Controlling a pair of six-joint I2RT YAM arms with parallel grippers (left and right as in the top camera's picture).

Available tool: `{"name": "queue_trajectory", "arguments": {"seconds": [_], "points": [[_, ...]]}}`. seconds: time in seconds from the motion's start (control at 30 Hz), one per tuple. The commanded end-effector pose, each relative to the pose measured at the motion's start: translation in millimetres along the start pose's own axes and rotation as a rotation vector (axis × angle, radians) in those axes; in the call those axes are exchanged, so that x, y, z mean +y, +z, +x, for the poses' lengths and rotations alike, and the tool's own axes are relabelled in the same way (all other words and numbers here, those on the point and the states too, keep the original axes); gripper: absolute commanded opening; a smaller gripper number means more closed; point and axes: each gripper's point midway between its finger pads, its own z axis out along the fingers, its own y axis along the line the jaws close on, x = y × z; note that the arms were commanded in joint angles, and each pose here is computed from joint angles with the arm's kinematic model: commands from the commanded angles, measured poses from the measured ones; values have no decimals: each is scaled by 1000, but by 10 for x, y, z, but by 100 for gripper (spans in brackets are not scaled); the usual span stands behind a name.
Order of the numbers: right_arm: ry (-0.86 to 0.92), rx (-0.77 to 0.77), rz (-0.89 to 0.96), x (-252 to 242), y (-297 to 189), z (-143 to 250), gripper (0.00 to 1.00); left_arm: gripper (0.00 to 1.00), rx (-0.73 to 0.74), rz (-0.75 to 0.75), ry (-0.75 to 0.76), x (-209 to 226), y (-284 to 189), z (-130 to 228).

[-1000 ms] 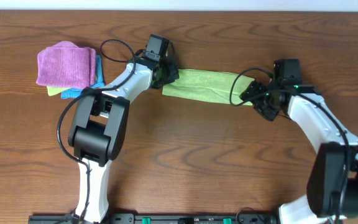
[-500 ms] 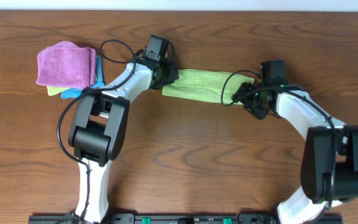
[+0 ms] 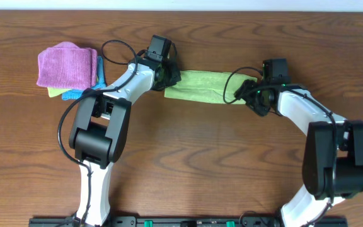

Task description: Fold the cloth

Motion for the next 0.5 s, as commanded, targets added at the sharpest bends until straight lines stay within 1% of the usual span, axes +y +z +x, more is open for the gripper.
{"name": "queue_trajectory", "arguments": {"seconds": [0.0, 0.23, 0.37, 0.47], "points": [[16, 35, 59, -172, 208, 113, 66, 5, 11, -64, -8, 157, 51, 36], [13, 0, 93, -233, 230, 47, 63, 6, 14, -68, -9, 164, 50, 44], [11, -16, 101, -243, 229, 18, 47, 6, 15, -68, -10, 165, 50, 46], [7, -39, 102, -238, 228, -33, 41, 6, 15, -68, -10, 166, 50, 47]]}}
